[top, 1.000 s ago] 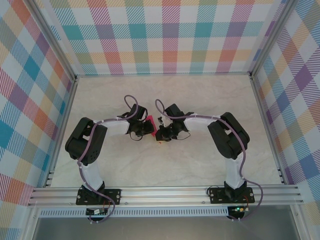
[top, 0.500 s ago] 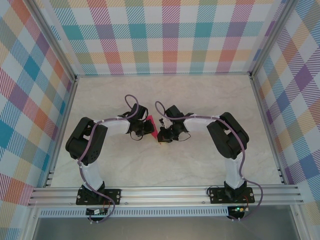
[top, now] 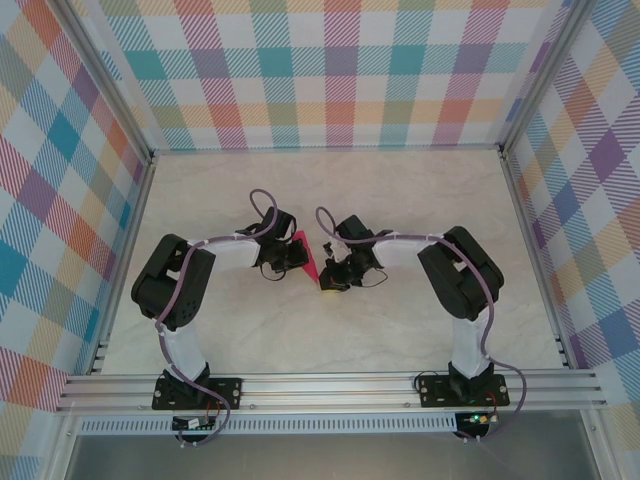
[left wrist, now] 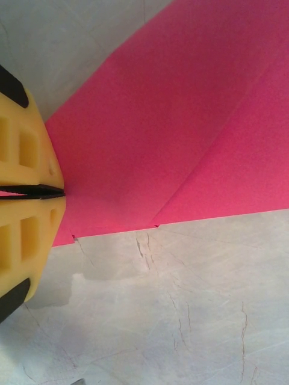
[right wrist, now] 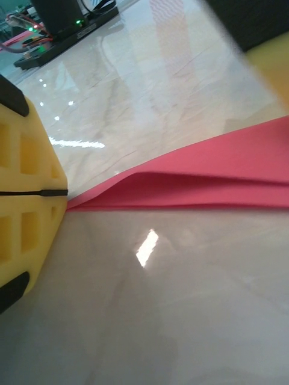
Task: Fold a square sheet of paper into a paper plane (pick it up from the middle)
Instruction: Fold the wing for the fifth time at the center of the table.
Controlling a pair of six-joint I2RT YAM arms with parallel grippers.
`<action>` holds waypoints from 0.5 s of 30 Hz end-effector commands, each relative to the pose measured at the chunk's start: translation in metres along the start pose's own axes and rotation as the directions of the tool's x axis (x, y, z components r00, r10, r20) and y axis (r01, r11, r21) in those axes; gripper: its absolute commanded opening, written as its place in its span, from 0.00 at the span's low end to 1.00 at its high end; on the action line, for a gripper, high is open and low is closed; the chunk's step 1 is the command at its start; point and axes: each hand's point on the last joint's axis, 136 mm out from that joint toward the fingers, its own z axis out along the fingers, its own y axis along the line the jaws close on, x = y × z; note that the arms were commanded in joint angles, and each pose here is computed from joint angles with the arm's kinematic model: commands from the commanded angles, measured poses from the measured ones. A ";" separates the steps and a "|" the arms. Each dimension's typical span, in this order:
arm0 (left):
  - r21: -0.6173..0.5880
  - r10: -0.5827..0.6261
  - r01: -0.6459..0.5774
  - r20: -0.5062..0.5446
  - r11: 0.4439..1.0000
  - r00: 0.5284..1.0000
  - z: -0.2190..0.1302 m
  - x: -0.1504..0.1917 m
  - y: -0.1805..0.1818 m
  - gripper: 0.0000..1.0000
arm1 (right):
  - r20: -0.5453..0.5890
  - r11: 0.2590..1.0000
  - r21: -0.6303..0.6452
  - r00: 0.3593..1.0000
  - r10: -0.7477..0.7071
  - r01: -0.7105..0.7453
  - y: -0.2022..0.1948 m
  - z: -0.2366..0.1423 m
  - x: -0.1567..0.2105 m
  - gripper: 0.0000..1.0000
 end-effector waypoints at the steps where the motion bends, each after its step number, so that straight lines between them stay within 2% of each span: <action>1: -0.140 -0.020 0.013 -0.051 0.990 0.998 0.017 0.019 0.037 0.12 | -0.024 1.000 0.012 1.000 0.001 -0.001 0.005 -0.016 0.020 0.07; 6: -0.137 -0.022 0.015 -0.050 0.990 0.998 0.016 0.018 0.036 0.12 | 0.077 0.999 -0.015 0.996 -0.045 0.046 0.029 -0.030 -0.010 0.09; 15: -0.119 -0.022 0.016 -0.048 0.993 0.999 0.015 0.016 0.030 0.13 | 0.058 0.999 -0.016 0.998 -0.028 0.029 0.025 -0.003 -0.039 0.08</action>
